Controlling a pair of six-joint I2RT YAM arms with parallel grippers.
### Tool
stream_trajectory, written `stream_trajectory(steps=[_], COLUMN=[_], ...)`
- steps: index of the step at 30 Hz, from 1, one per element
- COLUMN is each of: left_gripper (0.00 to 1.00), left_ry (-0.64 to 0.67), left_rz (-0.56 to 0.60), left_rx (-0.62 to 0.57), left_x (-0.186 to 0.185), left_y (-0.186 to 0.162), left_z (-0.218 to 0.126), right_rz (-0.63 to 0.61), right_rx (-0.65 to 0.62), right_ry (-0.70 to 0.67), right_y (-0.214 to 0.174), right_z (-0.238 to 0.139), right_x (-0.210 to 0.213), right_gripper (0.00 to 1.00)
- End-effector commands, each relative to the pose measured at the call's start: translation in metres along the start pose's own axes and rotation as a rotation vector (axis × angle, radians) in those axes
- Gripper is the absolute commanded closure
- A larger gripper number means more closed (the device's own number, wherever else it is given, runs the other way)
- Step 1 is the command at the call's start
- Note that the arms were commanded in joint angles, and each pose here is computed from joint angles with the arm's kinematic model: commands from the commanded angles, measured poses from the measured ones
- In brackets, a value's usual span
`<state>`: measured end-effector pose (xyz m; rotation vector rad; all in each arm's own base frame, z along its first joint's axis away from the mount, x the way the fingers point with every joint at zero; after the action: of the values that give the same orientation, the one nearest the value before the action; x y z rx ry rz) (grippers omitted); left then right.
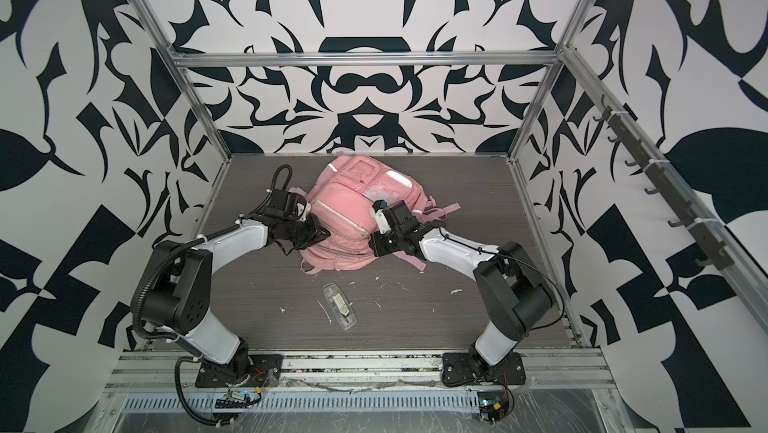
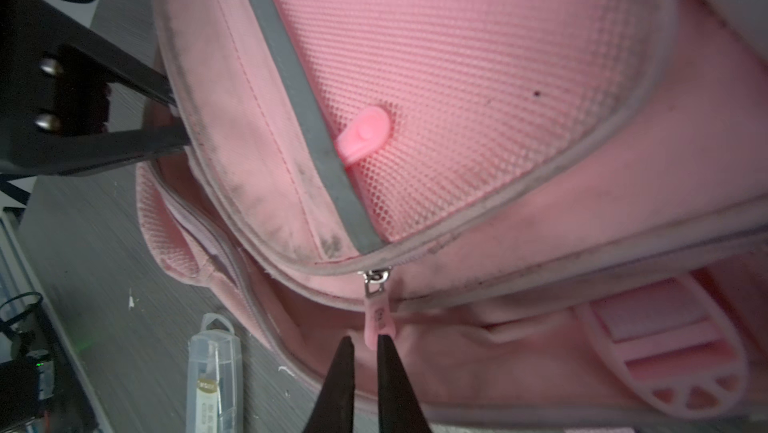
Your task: Pack the student bag
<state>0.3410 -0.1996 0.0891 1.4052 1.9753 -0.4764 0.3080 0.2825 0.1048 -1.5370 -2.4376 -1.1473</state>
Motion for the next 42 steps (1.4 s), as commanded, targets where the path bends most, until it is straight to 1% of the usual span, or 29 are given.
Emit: stream_trajectory(steps=[1, 3, 5, 6, 9, 10, 12, 17, 22, 26, 31, 37, 42], left_gripper=[0.88, 0.88, 0.88, 0.88, 0.88, 0.88, 0.88, 0.88, 0.88, 0.88, 0.88, 0.88, 0.88], left_ry=[-0.033, -0.037, -0.040, -0.041, -0.040, -0.038, -0.037, -0.038, -0.043, -0.043, -0.041, -0.042, -0.054], left_rz=[0.003, 0.008, 0.009, 0.011, 0.010, 0.008, 0.008, 0.008, 0.010, 0.013, 0.014, 0.005, 0.000], left_rx=[0.047, 0.046, 0.044, 0.042, 0.044, 0.044, 0.047, 0.045, 0.046, 0.045, 0.048, 0.048, 0.043], left_x=[-0.007, -0.010, -0.012, -0.013, -0.012, -0.011, -0.010, -0.010, -0.011, -0.011, -0.010, -0.011, -0.014], left_y=[-0.011, -0.011, -0.011, -0.011, -0.011, -0.012, -0.013, -0.014, -0.014, -0.015, -0.015, -0.013, -0.011], left_z=[0.005, 0.005, 0.005, 0.004, 0.004, 0.005, 0.005, 0.004, 0.002, 0.002, 0.002, 0.005, 0.007], right_rz=[-0.021, -0.030, -0.040, -0.045, -0.049, -0.052, -0.054, -0.059, -0.057, -0.055, -0.053, -0.057, -0.077], right_rx=[-0.020, -0.016, -0.012, -0.010, -0.004, -0.003, -0.001, -0.002, 0.016, 0.022, 0.030, 0.018, 0.022], right_ry=[0.015, 0.016, 0.000, -0.016, -0.056, -0.061, -0.073, -0.133, -0.134, -0.135, -0.136, -0.120, -0.098], right_y=[0.009, 0.009, 0.009, 0.008, 0.007, 0.007, 0.008, 0.010, 0.012, 0.011, 0.004, -0.001, -0.003], right_z=[-0.013, -0.014, -0.015, -0.015, -0.013, -0.012, -0.009, 0.001, 0.014, 0.018, 0.012, 0.002, -0.001], right_x=[0.013, 0.016, 0.016, 0.014, 0.007, 0.006, 0.004, -0.009, -0.011, -0.012, -0.013, -0.004, 0.012], right_gripper=[0.90, 0.92, 0.93, 0.90, 0.70, 0.66, 0.64, 0.63, 0.67, 0.72, 0.81, 0.85, 0.91])
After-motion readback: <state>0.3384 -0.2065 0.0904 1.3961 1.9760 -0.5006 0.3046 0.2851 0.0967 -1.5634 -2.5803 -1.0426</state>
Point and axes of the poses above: each gripper's point midway between its finger pads, its own z axis out along the fingers, its own x axis along the line the jaws close on, y = z × x, the point moved 1 cm from there along -z, back along the fingers, and after that the axes turned 3 degrees about -z, right-handed, at the moved point
